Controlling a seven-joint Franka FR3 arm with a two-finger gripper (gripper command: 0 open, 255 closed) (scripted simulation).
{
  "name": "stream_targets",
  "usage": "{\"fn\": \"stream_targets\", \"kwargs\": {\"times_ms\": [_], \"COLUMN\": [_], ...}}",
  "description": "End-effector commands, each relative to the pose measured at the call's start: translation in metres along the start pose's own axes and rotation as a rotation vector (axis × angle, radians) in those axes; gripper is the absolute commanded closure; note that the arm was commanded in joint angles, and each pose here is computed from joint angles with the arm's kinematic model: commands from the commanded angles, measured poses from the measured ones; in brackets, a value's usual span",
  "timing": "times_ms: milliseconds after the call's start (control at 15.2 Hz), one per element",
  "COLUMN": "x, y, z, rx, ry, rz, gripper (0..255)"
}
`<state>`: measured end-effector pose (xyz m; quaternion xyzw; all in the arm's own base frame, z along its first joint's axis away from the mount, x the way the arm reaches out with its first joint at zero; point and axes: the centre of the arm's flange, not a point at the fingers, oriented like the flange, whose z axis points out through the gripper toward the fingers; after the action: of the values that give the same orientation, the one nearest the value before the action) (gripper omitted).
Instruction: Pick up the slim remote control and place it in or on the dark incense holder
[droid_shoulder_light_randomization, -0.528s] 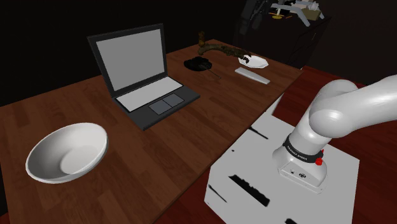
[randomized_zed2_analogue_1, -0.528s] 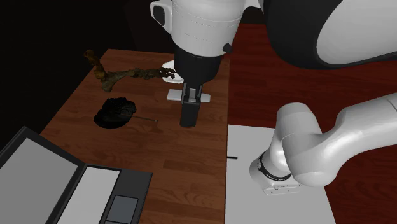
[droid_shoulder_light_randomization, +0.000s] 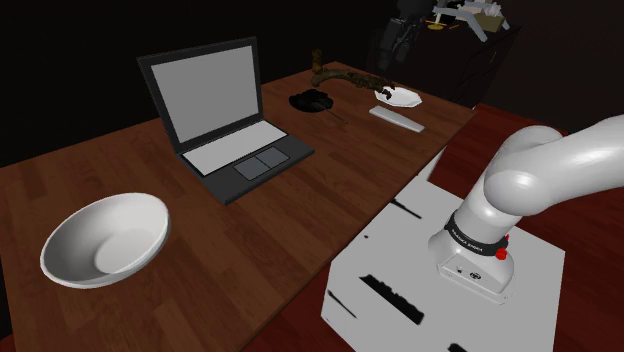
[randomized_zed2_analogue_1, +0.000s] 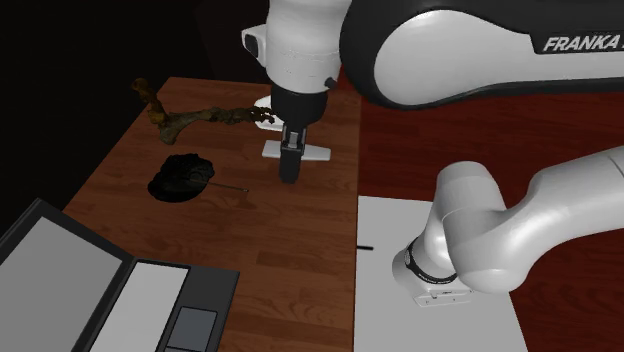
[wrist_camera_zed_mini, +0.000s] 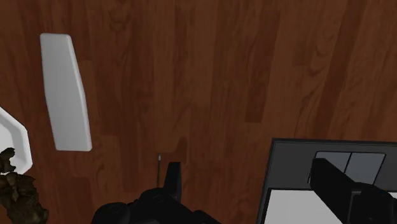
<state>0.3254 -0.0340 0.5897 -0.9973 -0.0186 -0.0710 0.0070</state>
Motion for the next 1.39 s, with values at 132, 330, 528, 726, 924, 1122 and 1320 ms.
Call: {"fn": "stream_targets", "kwargs": {"times_ms": [132,330,528,726,924,1122,1320], "x": [0.003,0.007,0.01,0.012,0.013,0.014,0.014], "y": [0.038,0.068,0.098,0.128,0.159,0.189,0.219], "z": [0.035,0.061,0.087,0.112,0.138,0.164,0.19], "rx": [-0.001,-0.002,-0.003,-0.004,-0.005,-0.006,-0.007], "ry": [-0.02,-0.035,-0.051,-0.067,-0.082,-0.098,-0.113], "rz": [0.01,0.018,0.027,0.035,0.044,0.052,0.06], "gripper": [0,0,0,0,0,0,0]}}
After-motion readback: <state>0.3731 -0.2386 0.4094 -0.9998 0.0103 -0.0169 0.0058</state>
